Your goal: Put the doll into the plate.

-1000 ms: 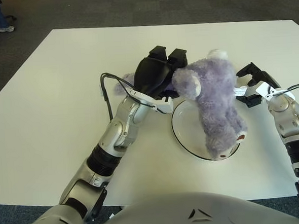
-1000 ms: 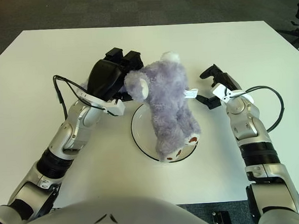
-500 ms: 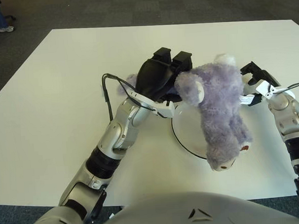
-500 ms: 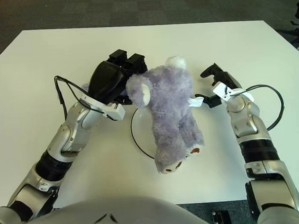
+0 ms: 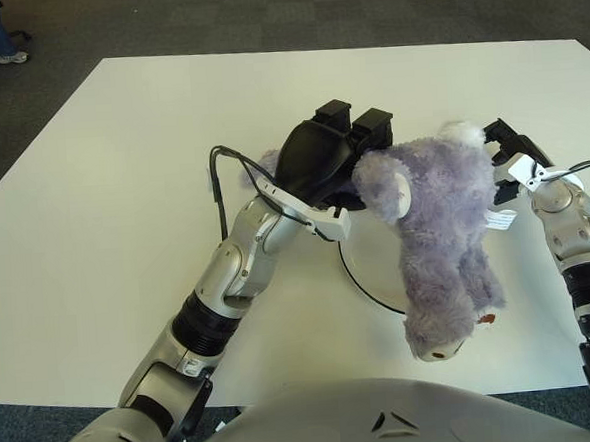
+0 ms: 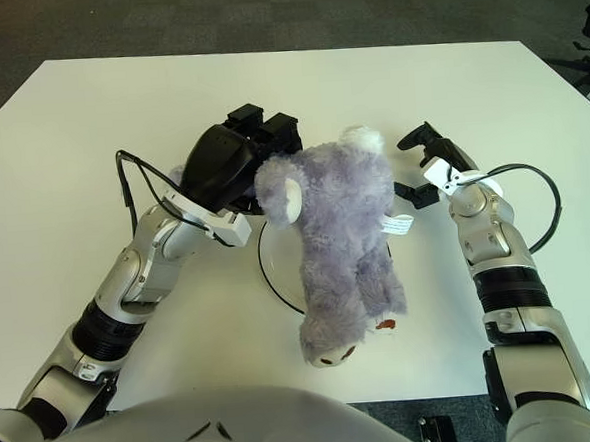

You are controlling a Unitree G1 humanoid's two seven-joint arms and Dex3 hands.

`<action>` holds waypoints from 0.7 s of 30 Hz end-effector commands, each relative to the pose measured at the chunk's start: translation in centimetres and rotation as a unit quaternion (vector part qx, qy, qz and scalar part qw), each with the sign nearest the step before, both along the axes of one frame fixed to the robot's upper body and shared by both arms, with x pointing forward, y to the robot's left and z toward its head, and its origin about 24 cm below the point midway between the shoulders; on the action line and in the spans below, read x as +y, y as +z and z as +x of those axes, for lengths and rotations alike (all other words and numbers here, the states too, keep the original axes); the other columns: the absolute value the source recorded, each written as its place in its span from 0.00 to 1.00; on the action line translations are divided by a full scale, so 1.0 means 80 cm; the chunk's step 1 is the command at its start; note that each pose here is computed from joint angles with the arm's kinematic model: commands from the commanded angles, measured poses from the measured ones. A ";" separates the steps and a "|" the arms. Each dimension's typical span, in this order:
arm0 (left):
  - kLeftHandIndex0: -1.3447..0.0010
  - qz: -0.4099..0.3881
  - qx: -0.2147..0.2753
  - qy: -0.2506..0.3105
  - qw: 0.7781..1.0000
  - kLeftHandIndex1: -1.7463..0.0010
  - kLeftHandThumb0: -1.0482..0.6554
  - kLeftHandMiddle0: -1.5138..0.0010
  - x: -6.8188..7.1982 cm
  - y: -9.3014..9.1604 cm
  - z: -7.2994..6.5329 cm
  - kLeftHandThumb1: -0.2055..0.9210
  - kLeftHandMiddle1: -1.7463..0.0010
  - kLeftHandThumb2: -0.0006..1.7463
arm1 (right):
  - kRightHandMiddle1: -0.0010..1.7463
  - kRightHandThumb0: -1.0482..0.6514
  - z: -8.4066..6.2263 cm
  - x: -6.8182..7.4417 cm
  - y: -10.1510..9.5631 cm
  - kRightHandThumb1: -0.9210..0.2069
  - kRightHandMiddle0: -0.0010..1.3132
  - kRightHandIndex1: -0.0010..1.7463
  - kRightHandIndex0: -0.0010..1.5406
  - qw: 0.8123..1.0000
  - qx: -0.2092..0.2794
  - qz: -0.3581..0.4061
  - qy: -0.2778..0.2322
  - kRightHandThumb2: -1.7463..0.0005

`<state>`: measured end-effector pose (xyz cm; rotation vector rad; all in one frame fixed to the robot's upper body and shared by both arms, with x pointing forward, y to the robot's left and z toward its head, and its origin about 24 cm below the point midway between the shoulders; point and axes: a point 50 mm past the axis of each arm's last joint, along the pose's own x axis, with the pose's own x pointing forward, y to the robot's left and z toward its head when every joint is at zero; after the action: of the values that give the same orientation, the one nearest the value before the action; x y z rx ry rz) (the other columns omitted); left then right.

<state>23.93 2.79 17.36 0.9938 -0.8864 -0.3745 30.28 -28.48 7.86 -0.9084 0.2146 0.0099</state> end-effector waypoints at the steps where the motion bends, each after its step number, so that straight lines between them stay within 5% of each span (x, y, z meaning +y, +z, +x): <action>1: 0.56 -0.002 -0.003 -0.010 1.000 0.00 0.61 0.40 -0.002 -0.001 -0.003 0.24 0.15 0.87 | 0.70 0.41 -0.021 -0.001 -0.043 0.64 0.00 0.77 0.07 0.996 0.080 0.027 -0.005 0.36; 21: 0.48 -0.006 -0.014 -0.028 0.999 0.00 0.61 0.37 -0.021 -0.012 -0.003 0.12 0.11 0.97 | 0.63 0.44 -0.028 0.015 -0.031 0.60 0.00 0.72 0.07 0.997 0.071 0.016 -0.004 0.35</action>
<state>23.65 1.30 16.19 0.9668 -0.9228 -0.4197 29.36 -27.80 8.39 -0.9050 0.2115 -0.0004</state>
